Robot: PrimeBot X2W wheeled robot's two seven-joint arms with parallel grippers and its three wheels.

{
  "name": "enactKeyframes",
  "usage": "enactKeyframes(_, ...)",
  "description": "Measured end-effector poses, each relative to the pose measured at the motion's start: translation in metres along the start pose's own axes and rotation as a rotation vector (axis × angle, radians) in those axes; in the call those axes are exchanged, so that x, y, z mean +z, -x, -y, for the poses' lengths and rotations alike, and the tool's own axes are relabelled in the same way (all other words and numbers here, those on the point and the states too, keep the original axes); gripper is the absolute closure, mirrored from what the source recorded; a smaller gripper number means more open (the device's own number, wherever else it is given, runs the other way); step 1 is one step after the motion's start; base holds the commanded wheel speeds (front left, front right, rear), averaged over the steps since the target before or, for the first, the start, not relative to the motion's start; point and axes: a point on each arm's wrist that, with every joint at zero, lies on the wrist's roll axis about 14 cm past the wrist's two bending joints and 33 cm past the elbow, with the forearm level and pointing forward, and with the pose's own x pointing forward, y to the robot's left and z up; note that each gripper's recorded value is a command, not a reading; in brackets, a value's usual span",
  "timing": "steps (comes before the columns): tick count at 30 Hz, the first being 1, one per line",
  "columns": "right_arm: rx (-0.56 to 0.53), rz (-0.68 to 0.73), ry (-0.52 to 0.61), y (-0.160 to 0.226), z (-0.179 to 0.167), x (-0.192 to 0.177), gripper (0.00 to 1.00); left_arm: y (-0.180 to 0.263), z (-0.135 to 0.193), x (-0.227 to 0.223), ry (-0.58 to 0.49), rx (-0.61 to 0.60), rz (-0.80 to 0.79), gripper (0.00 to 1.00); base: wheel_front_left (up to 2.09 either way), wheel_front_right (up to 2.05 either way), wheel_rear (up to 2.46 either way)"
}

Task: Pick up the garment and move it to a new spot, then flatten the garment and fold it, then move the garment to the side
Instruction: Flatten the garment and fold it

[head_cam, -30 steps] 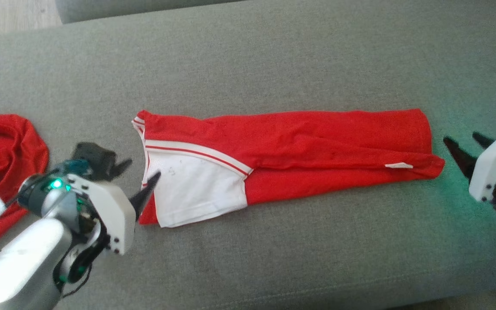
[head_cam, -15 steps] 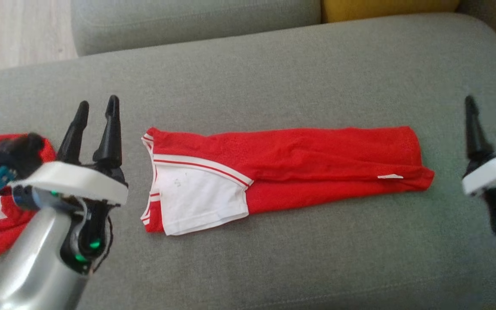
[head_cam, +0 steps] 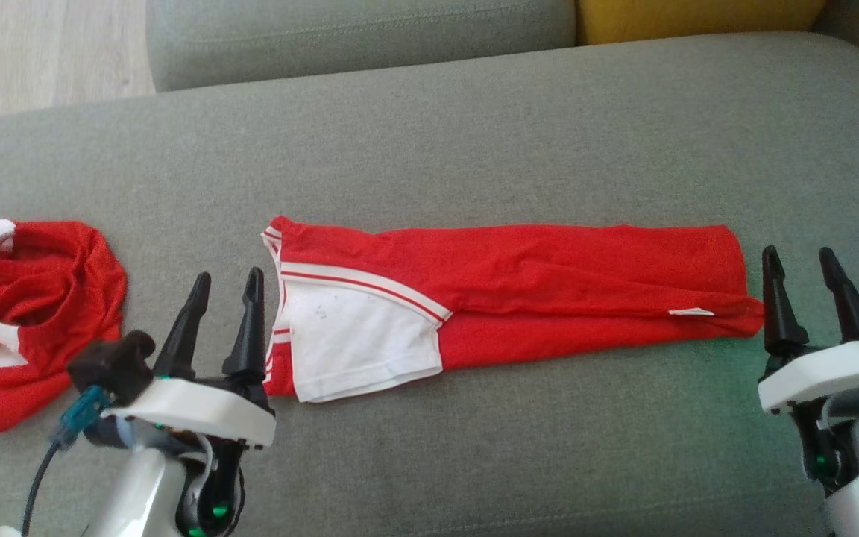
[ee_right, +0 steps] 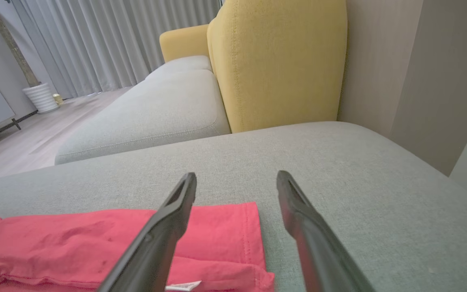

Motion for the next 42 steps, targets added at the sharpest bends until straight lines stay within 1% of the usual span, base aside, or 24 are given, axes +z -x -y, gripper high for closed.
enactKeyframes(4, -0.039, -0.050, -0.003, -0.004, 0.009, -0.013, 0.00, -0.004, -0.008, -0.001, 0.000, 0.020, 0.009, 0.00, 0.00, 0.00, 0.00)
enactKeyframes(7, -0.089, -0.130, -0.042, -0.007, 0.016, -0.033, 0.00, -0.006, -0.009, -0.009, -0.016, 0.009, -0.009, 0.00, 0.00, 0.00, 0.00)
enactKeyframes(9, -0.112, -0.182, -0.069, -0.011, 0.016, -0.046, 0.00, -0.008, -0.009, -0.014, -0.011, 0.010, -0.018, 0.00, 0.00, 0.00, 0.00)
enactKeyframes(14, -0.107, -0.301, -0.080, -0.024, 0.002, -0.071, 0.00, -0.017, -0.012, -0.018, -0.010, 0.010, -0.020, 0.00, 0.00, 0.00, 0.00)
enactKeyframes(16, -0.125, -0.344, -0.100, -0.026, 0.004, -0.081, 0.00, -0.020, -0.014, -0.018, -0.012, 0.013, -0.019, 0.00, 0.00, 0.00, 0.00)
enactKeyframes(18, -0.144, -0.383, -0.096, -0.025, 0.009, -0.090, 0.00, -0.020, -0.017, -0.020, -0.018, 0.014, -0.023, 0.00, 0.00, 0.00, 0.00)
enactKeyframes(24, -0.176, -0.419, -0.095, -0.028, 0.016, -0.100, 0.00, -0.021, -0.024, -0.023, -0.011, 0.035, -0.031, 0.00, 0.00, 0.00, 0.00)
enactKeyframes(29, -0.156, -0.446, -0.116, -0.031, 0.005, -0.106, 0.00, -0.023, -0.023, -0.023, -0.015, 0.032, -0.027, 0.00, 0.00, 0.00, 0.00)
enactKeyframes(30, -0.147, -0.448, -0.128, -0.031, 0.002, -0.106, 0.58, -0.023, -0.023, -0.023, -0.013, 0.033, -0.027, 0.00, 0.00, 0.00, 0.00)
enactKeyframes(31, -0.147, -0.448, -0.128, -0.031, 0.002, -0.106, 1.00, -0.023, -0.023, -0.023, -0.013, 0.033, -0.027, 0.00, 0.00, 0.00, 0.00)
enactKeyframes(34, -0.130, -0.447, -0.152, -0.031, -0.005, -0.105, 1.00, -0.024, -0.025, -0.020, -0.011, 0.040, -0.017, 0.00, 0.00, 0.00, 0.00)
enactKeyframes(37, -0.134, -0.436, -0.164, -0.030, -0.002, -0.101, 1.00, -0.024, -0.027, -0.015, -0.011, 0.043, -0.005, 0.00, 0.00, 0.00, 0.00)
enactKeyframes(39, -0.150, -0.422, -0.156, -0.030, 0.009, -0.096, 1.00, -0.024, -0.026, -0.014, -0.010, 0.044, 0.000, 0.00, 0.00, 0.00, 0.00)
enactKeyframes(42, -0.199, -0.396, -0.135, -0.029, 0.035, -0.086, 1.00, -0.024, -0.027, -0.013, -0.006, 0.049, 0.004, 0.00, 0.00, 0.00, 0.00)
